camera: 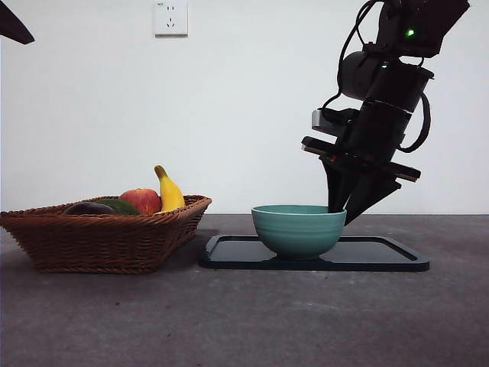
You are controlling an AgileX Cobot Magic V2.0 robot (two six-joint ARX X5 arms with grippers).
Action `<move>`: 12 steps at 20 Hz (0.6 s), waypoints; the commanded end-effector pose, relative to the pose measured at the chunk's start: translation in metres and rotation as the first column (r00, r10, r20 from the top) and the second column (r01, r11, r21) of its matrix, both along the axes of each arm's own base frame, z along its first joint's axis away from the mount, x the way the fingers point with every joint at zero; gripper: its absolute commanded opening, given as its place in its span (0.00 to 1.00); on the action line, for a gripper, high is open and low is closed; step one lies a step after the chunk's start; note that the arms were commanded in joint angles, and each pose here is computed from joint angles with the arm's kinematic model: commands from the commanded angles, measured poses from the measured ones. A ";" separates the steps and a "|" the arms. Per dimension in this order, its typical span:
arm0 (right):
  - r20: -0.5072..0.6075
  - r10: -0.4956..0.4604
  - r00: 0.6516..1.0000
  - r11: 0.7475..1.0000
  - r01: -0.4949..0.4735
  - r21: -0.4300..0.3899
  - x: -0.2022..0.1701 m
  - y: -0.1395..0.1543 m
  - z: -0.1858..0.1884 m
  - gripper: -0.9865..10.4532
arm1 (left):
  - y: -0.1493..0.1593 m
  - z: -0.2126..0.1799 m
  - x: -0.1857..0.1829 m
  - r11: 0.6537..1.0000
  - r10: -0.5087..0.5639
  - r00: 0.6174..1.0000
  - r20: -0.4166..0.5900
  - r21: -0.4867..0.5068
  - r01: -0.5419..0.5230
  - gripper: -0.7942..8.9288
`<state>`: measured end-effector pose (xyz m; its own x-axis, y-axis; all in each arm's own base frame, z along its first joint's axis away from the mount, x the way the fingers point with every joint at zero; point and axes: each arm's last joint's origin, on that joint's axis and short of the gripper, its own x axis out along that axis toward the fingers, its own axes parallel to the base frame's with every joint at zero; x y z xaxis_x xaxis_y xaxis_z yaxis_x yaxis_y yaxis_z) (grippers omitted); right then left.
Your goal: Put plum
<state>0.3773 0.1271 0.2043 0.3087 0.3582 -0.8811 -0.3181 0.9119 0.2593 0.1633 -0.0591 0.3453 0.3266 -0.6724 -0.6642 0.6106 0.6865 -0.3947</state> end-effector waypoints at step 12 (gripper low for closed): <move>0.177 0.005 0.984 0.999 -0.015 0.051 -0.025 -0.006 0.082 0.10 | -0.001 0.006 0.002 1.000 -0.014 0.999 0.031 -0.006 0.014 0.49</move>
